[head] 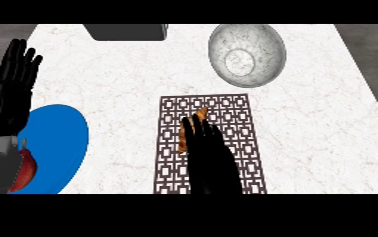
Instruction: Pick the cupcake from the placemat and place it in the bowl
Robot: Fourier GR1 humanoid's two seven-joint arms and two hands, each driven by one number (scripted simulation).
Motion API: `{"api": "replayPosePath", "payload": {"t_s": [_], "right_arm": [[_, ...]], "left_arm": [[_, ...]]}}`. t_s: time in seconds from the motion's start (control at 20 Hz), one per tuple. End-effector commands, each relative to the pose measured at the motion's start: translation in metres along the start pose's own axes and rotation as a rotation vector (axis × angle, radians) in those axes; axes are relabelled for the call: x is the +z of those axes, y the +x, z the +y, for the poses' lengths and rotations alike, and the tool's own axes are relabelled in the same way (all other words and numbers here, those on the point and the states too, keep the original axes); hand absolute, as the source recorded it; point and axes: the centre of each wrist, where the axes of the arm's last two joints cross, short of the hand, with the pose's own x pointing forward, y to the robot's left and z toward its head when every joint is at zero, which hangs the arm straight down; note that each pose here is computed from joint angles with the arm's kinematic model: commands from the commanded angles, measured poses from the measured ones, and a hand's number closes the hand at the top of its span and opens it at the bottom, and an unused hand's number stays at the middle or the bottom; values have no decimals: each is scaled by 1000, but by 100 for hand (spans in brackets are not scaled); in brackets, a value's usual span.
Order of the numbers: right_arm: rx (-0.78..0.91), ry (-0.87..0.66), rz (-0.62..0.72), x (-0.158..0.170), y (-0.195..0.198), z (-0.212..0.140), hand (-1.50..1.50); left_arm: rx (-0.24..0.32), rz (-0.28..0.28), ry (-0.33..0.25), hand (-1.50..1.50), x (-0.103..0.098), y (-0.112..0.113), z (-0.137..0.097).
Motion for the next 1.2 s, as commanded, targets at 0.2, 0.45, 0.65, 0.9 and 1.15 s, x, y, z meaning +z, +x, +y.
{"api": "replayPosePath", "payload": {"t_s": [0.2, 0.45, 0.65, 0.9, 1.15], "right_arm": [[35, 12, 195, -15, -14, 19, -150], [22, -2, 167, -30, -20, 11, -150], [24, 18, 126, -24, -17, 32, -150], [47, 6, 140, -36, -15, 26, -150], [58, 42, 158, -46, -27, 49, -150]], "left_arm": [[8, -4, -9, 0, 3, -6, 5], [6, 1, -9, 0, 1, -3, -4], [8, -18, -20, 0, 5, -11, -5], [3, -9, -4, 0, -10, -8, 3], [7, 1, 1, 0, -14, -11, -9]]}}
